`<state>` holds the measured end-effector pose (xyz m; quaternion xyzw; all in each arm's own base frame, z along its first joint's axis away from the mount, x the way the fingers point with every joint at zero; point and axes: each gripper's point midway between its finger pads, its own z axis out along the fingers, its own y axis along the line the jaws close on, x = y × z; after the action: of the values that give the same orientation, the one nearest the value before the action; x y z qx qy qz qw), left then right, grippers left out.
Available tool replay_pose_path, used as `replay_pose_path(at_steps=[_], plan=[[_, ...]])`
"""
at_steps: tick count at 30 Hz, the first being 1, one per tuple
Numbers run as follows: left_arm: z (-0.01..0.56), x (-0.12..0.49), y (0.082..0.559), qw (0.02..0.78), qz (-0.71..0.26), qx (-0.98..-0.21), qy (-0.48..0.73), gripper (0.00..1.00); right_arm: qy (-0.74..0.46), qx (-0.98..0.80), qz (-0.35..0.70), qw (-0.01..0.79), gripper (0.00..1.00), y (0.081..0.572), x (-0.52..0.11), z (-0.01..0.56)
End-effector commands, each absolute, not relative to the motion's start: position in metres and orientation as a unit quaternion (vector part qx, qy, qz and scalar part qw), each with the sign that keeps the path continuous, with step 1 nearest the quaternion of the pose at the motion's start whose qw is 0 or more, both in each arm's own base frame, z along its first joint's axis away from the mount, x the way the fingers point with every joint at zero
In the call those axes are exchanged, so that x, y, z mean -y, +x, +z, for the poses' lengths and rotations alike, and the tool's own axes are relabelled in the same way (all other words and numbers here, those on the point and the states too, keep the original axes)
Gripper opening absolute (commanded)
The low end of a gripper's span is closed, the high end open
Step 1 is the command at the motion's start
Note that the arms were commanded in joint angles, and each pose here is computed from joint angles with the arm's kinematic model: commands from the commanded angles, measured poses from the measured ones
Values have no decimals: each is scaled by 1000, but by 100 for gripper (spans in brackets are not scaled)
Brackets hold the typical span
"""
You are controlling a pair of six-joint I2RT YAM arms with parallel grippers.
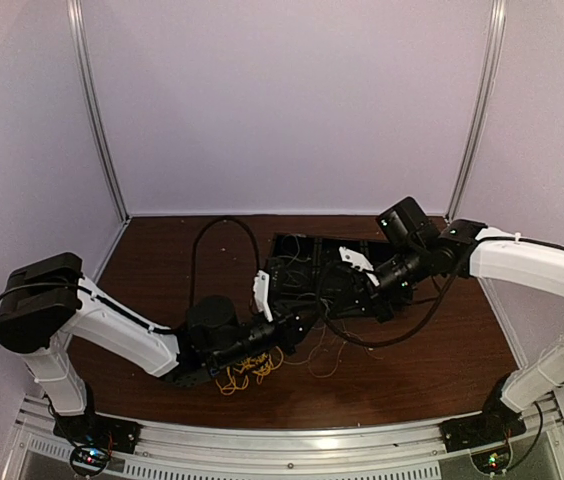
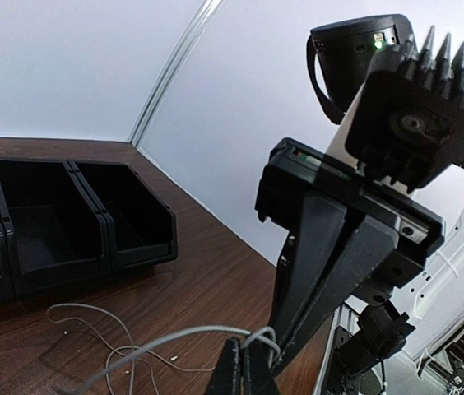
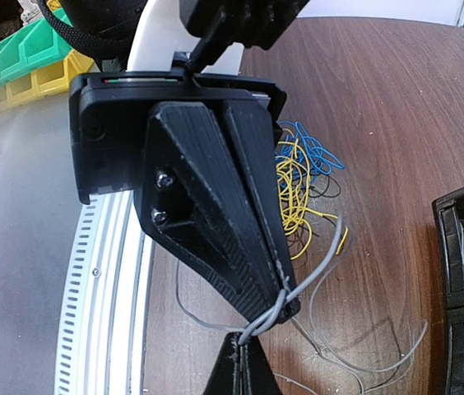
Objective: Untangle the cables
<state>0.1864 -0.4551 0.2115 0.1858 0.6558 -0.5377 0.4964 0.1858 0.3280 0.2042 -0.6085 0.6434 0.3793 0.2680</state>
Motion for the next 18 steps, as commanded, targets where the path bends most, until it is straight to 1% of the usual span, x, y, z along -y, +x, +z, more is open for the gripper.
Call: replay_pose_path(at_steps=[1,5,18], plan=[[226,441,201,520,-525,-661,130,0,-619,-630,369,290,0,182,-324,220],[213,428,217,527,-480,-695,91,0,-625,-626,369,284,0,175,-319,220],[201,400,232,527,-457,-716,6,0,-663,-614,335,267,0,158,-313,201]])
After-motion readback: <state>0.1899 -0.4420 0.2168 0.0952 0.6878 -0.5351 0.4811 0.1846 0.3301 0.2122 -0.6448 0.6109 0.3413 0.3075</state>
